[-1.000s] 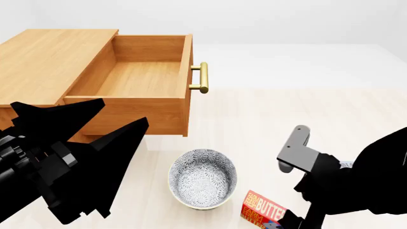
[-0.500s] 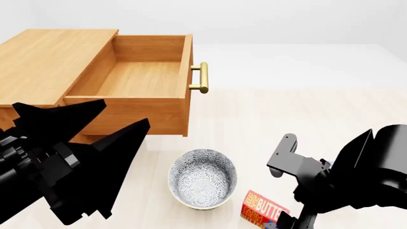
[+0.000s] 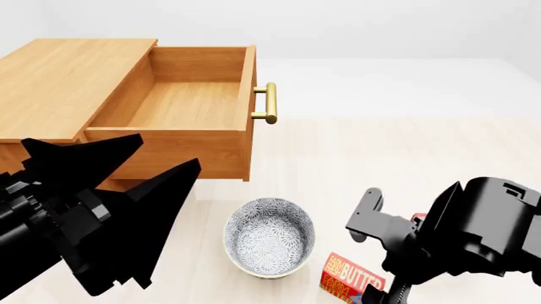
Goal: Put the butter at the back in the top drawer of the cabinet and close it.
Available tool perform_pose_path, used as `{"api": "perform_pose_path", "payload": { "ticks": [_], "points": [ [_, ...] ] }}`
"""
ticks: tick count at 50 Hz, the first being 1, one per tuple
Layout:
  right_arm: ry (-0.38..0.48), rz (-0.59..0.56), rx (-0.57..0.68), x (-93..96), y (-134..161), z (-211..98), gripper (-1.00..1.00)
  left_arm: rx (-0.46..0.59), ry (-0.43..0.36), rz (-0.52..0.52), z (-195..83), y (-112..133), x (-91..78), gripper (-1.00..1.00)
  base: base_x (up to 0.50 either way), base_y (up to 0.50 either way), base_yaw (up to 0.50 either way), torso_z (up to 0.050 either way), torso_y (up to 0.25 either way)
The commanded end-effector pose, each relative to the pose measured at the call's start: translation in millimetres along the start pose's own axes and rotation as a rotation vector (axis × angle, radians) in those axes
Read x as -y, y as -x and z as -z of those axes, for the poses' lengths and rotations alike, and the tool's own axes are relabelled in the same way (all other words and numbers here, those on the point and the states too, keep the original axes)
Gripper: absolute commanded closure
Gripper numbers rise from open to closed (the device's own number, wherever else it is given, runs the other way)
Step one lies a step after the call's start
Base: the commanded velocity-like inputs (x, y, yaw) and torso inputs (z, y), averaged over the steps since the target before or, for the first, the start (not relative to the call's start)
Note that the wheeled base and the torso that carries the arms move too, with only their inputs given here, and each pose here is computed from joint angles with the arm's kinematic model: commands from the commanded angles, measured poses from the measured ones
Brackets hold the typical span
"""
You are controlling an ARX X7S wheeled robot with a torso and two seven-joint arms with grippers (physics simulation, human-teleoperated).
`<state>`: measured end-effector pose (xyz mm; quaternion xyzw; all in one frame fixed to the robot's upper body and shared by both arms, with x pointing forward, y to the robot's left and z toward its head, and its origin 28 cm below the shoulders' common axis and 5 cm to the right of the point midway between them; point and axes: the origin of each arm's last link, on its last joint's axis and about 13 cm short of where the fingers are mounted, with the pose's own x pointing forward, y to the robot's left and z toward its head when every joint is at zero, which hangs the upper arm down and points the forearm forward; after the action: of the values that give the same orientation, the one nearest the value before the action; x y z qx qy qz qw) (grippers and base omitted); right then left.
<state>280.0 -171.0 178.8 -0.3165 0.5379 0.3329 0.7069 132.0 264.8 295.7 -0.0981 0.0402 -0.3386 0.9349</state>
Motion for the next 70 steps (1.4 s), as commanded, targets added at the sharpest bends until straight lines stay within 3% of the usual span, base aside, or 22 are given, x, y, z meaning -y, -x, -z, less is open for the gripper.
{"api": "perform_pose_path", "payload": {
  "ticks": [1, 56, 57, 70],
  "points": [
    [0.010, -0.009, -0.025, 2.6, -14.2, -2.6, -1.00, -0.001, 0.001, -0.001, 0.7, -0.8, -0.6, -1.00, 0.00, 0.00, 0.00, 0.000, 0.000],
    [0.042, -0.103, -0.119, 5.4, -69.6, 3.3, -1.00, -0.008, 0.007, 0.005, 1.3, -1.1, -1.5, -1.00, 0.00, 0.00, 0.00, 0.000, 0.000],
    [0.042, -0.103, -0.119, 5.3, -70.0, 3.5, 1.00, -0.008, 0.007, 0.005, 1.4, -1.1, -1.5, -1.00, 0.00, 0.00, 0.00, 0.000, 0.000],
    [0.048, -0.066, -0.086, 5.2, -69.3, 3.5, 1.00, -0.009, 0.009, 0.002, 1.8, -1.3, -1.5, -1.00, 0.00, 0.00, 0.00, 0.000, 0.000]
  ]
}}
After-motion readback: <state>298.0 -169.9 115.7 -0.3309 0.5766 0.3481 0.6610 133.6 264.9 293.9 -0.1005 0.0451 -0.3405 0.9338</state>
